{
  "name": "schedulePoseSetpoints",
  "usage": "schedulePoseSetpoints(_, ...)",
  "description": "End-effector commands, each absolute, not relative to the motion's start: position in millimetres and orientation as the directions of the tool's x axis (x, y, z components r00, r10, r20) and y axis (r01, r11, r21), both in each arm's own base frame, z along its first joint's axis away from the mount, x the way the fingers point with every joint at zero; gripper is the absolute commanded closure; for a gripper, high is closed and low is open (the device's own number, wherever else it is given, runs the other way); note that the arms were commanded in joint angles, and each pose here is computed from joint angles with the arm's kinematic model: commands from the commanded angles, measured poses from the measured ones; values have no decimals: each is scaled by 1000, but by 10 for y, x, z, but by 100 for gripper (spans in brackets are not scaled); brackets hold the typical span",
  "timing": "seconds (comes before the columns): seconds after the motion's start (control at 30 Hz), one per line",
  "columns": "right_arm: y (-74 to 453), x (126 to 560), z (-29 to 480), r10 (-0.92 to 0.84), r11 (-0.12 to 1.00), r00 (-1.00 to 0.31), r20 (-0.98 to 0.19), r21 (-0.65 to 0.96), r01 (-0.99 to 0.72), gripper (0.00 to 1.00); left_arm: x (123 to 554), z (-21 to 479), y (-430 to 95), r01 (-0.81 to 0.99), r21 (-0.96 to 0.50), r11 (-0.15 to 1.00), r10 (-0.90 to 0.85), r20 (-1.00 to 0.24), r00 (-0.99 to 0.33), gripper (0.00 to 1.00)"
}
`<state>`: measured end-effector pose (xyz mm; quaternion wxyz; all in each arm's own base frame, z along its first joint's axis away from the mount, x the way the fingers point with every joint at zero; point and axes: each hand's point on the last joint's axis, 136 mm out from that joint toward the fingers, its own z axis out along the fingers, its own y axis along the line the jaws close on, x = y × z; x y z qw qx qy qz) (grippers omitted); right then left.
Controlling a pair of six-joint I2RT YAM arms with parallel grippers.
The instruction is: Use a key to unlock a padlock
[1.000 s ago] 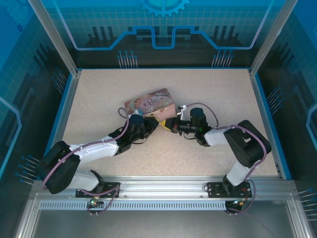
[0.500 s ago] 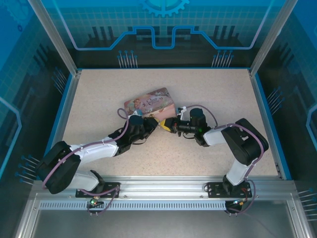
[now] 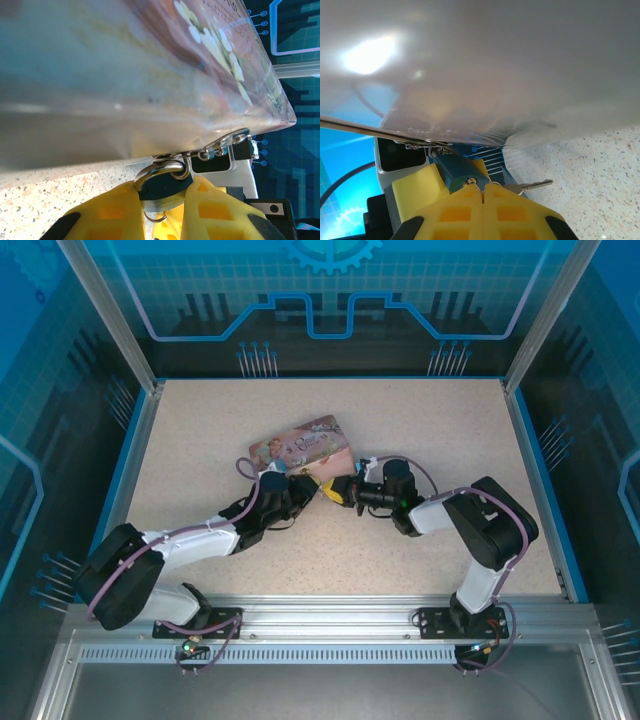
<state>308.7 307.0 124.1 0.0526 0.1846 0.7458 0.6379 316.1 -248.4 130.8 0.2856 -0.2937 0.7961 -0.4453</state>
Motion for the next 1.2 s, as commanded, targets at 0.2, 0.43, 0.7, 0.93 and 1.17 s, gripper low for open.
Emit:
schedulePoseSetpoints(0.2,3232,3088,1572,337,9,-931,143,988,155,100,2899,1166,-2716,-194,-876,442,-611,-136,-780,96)
schedulePoseSetpoints(0.43,3229,3087,1391,350,56,-926,144,983,174,100,2888,1135,-2652,-213,-867,451,-624,-135,-770,65)
schedulePoseSetpoints(0.7,3215,3069,1038,357,113,-919,168,969,221,100,2795,1108,-2495,-243,-844,478,-640,-146,-755,37)
schedulePoseSetpoints(0.93,3143,2963,693,362,197,-913,186,943,270,100,2641,1249,-2136,-253,-803,539,-660,-217,-719,27)
schedulePoseSetpoints(1.17,3066,2883,611,340,295,-935,103,932,210,100,2618,1627,-1242,-264,-756,598,-718,-360,-595,24)
